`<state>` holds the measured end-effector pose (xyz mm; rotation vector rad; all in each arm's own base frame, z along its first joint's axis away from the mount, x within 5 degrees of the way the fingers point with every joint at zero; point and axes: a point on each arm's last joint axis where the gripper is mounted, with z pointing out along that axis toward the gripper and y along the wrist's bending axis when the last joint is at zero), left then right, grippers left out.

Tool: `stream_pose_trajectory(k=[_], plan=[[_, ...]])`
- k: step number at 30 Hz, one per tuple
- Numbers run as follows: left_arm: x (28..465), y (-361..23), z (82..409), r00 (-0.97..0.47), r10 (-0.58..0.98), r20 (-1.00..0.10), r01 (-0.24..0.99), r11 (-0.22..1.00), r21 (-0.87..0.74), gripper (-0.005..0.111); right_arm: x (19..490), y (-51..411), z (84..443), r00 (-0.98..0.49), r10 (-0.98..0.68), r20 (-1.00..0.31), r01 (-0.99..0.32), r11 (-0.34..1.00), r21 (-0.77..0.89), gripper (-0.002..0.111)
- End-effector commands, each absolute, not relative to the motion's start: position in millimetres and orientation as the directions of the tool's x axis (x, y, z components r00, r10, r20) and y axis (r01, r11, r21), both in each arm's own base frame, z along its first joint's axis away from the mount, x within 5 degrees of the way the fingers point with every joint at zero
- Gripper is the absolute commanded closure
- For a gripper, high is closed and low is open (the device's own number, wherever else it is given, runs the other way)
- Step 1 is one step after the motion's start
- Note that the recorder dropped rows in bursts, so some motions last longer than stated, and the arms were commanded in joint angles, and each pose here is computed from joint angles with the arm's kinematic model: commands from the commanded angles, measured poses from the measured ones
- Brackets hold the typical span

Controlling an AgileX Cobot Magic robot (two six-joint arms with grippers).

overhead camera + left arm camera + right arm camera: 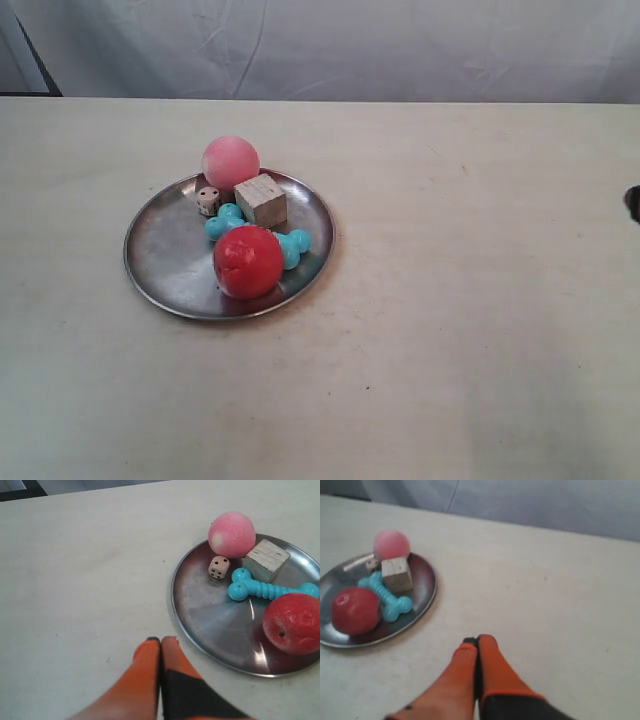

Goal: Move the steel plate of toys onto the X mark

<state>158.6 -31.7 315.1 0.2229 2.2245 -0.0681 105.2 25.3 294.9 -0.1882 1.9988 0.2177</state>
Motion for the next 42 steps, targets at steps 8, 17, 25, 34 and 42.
stream_pose_trajectory(k=[8,17,25,34,42], plan=[[157,-32,316,-0.589,0.139,-0.796,0.19,0.981,0.031,0.106,44,10,236,-0.206,-0.004,-0.979,-0.12,0.993,0.021,0.108],[157,-32,316,-0.591,0.139,-0.794,0.189,0.981,0.031,0.106,49,12,192,-0.298,0.063,-0.953,-0.124,0.987,0.104,0.108],[157,-32,316,-0.591,0.139,-0.794,0.189,0.981,0.031,0.106,49,13,192,-0.299,0.065,-0.952,-0.125,0.986,0.106,0.108],[156,-30,313,-0.561,0.175,-0.809,0.193,0.978,0.078,0.106,49,13,192,-0.302,0.064,-0.951,-0.125,0.986,0.106,0.108],[108,-22,291,-0.42,0.09,-0.903,0.195,0.981,0.007,0.106,49,13,192,-0.303,0.068,-0.95,-0.126,0.986,0.11,0.108]])
